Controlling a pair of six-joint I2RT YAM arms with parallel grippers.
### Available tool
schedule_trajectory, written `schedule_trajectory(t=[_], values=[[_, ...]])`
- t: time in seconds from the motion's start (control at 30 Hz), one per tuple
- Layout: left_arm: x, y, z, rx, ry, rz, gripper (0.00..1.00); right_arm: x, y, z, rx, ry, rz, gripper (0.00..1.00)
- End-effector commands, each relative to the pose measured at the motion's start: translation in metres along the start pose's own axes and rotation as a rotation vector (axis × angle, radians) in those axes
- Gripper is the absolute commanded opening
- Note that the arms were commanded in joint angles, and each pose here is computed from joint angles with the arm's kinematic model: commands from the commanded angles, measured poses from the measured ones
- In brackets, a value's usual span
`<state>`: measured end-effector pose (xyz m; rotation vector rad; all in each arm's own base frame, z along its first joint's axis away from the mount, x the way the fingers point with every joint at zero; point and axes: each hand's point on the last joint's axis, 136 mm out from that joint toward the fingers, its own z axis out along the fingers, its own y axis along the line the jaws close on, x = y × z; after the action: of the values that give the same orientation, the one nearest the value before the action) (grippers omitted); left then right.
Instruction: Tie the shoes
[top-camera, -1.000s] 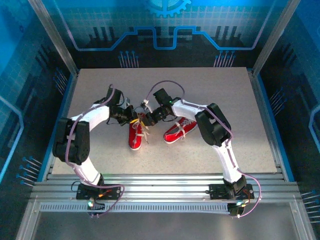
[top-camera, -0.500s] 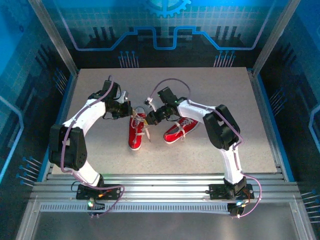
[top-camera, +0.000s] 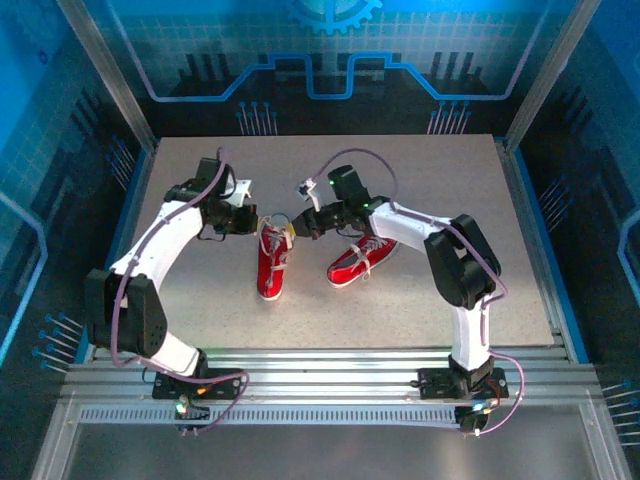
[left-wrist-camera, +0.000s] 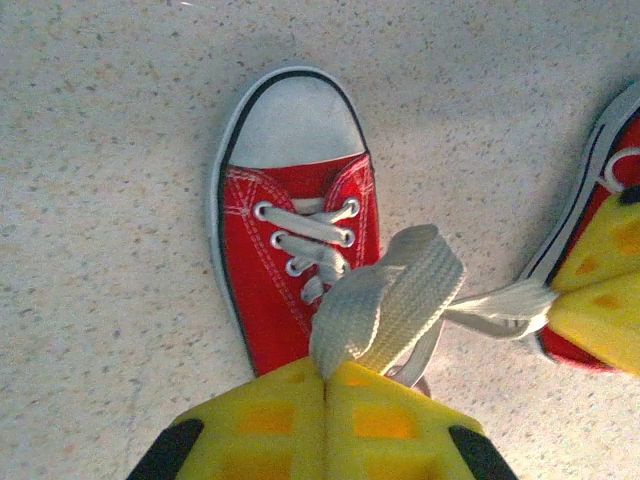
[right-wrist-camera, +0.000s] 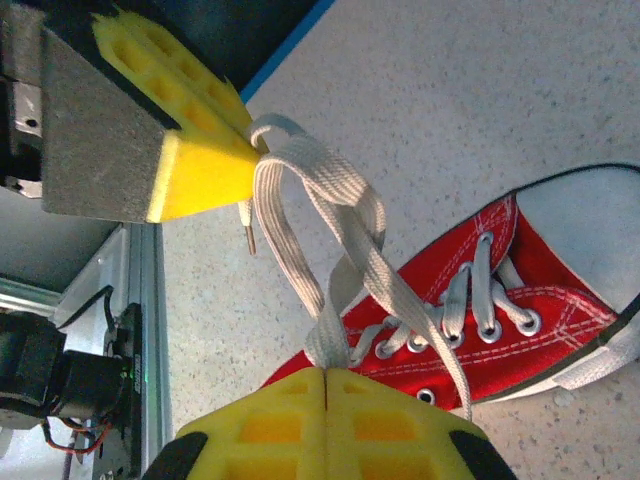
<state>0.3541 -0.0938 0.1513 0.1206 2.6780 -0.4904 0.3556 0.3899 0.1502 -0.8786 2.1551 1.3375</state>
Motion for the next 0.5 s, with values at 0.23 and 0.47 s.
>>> schedule_trajectory(t=[0.23, 0.47], values=[[-0.001, 0.048, -0.057, -0.188, -0.092, -0.034, 0.0, -0.025, 0.039, -0.076, 0.004, -0.128, -0.058, 0.0], [0.017, 0.074, -0.068, -0.245, -0.139, -0.131, 0.0, 0.006, 0.037, -0.105, 0.059, -0.119, -0.012, 0.0]])
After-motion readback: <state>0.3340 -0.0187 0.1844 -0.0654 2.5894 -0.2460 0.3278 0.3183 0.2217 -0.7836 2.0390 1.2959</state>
